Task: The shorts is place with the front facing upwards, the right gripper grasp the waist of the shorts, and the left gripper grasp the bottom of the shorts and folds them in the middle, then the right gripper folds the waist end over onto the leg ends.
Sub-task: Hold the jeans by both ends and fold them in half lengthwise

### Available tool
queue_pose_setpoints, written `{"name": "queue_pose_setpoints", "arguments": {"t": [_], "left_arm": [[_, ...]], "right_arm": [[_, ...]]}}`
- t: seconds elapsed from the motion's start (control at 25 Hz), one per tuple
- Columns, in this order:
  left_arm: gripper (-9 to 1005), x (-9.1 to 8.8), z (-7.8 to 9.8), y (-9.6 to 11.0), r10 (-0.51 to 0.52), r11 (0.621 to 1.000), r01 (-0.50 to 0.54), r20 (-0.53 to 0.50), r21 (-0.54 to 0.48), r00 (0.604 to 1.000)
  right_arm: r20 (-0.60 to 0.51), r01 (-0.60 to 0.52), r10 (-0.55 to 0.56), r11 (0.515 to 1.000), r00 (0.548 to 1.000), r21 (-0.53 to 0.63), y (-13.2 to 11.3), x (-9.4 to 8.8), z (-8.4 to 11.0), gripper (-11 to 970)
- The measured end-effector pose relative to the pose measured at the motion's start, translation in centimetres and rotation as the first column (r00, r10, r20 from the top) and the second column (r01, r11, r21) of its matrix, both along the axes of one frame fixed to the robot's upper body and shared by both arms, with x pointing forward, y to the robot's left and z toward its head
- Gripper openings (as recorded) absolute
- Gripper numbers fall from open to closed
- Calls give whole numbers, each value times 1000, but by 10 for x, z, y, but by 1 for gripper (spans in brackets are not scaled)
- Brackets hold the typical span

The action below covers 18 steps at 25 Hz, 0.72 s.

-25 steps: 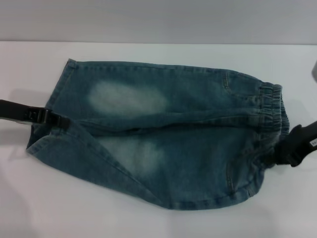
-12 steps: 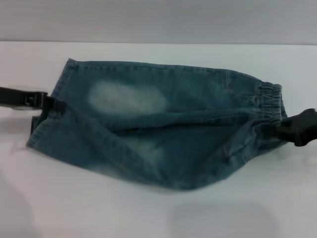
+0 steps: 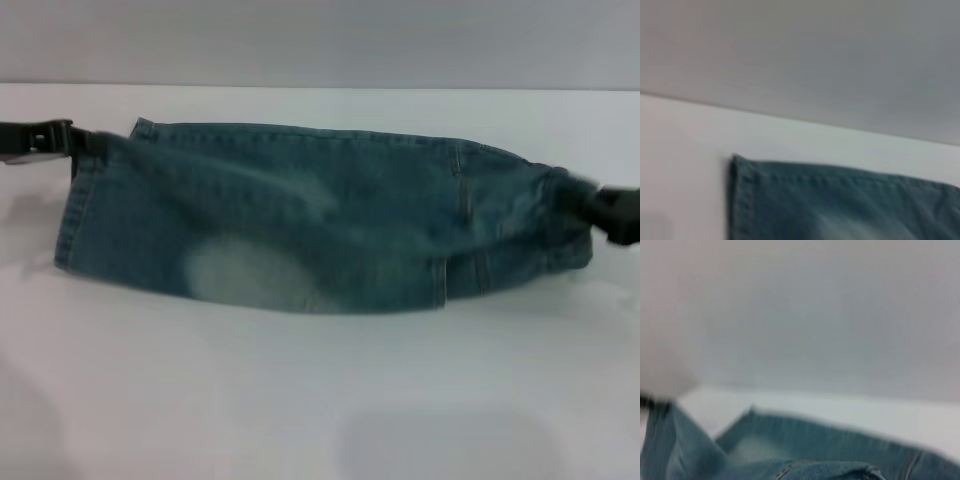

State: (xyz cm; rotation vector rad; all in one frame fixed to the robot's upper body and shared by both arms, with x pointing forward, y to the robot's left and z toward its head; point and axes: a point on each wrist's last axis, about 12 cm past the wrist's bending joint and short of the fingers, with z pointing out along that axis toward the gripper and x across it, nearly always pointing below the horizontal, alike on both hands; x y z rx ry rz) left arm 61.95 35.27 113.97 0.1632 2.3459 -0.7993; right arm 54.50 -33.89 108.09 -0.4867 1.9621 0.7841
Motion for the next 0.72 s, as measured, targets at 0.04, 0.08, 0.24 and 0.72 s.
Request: {"name": "queue_pose_setpoints", "arguments": {"t": [0.04, 0.08, 0.24, 0.72], "left_arm": [[19, 2, 0, 1, 15, 1000, -16, 10, 10, 1000], [19, 3, 0, 1, 23, 1000, -24, 16, 16, 1000], [19, 10, -2, 1, 58, 996, -62, 59, 57, 997], [19, 24, -8, -13, 85, 987, -105, 155, 123, 984]], "right_arm": [[26, 29, -30, 999, 999, 35, -3, -1, -1, 50], [52, 54, -58, 996, 997, 67, -5, -2, -1, 52], [99, 124, -135, 986, 986, 107, -9, -4, -7, 57], [103, 211, -220, 973, 970, 93, 3, 2, -23, 74]]}}
